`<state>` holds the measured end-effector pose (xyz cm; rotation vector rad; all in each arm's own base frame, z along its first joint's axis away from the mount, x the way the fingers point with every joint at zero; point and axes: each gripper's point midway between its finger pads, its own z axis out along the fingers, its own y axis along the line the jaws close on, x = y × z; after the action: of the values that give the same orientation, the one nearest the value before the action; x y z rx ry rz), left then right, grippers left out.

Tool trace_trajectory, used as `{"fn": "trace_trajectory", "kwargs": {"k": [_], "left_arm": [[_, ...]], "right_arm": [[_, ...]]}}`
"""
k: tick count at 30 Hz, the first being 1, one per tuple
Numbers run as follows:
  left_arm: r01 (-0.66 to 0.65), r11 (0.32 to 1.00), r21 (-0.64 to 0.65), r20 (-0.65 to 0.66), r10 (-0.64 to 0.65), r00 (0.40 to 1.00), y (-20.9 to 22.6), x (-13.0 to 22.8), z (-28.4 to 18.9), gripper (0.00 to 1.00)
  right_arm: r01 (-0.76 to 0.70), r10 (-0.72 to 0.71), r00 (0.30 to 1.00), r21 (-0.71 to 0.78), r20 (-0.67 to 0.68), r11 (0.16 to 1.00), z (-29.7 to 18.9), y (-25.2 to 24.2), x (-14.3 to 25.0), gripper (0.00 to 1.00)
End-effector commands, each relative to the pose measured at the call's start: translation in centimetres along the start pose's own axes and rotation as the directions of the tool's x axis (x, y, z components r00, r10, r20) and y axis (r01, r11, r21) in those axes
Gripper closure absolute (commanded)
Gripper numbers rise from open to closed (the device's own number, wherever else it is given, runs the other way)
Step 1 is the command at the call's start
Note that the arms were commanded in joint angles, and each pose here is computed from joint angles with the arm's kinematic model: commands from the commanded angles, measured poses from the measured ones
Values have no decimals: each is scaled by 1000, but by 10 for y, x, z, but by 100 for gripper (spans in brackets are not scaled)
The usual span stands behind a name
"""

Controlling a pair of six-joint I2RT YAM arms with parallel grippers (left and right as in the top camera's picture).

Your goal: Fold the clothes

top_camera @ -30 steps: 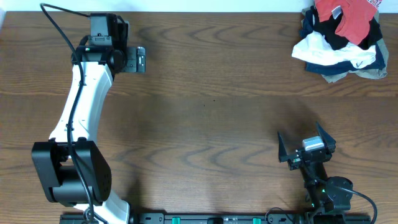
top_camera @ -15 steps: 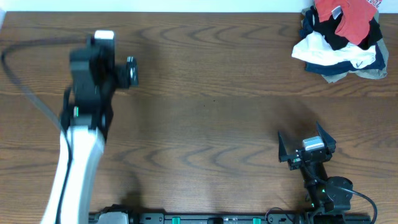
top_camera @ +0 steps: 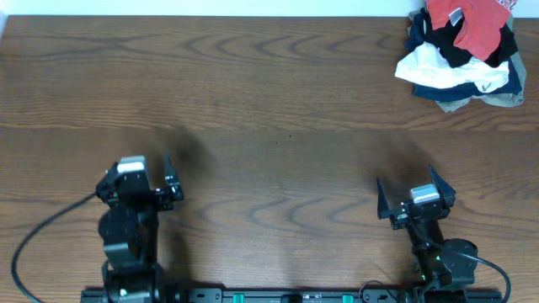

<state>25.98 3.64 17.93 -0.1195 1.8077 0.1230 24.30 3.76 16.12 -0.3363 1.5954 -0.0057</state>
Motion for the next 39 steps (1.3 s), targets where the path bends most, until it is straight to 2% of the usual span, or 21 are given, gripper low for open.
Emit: {"fn": "trace_trajectory", "kwargs": {"k": [1,9,16,39], "left_arm": [[12,1000,-18,38,-11,999,3,7,-4,2],[13,999,-41,96,-9,995,7,24,-6,2],[16,997,-77,92,-9,996,13,42,-5,2],[-7,997,-81,82,13,997,14,46,-8,2]], "right_arm": [[-16,16,1000,13,-2,1000,0,-3,1,1],[-16,16,1000,13,-2,1000,0,-3,1,1],[-16,16,1000,13,-2,1000,0,-3,1,1],[-16,16,1000,13,-2,1000,0,-3,1,1]]}}
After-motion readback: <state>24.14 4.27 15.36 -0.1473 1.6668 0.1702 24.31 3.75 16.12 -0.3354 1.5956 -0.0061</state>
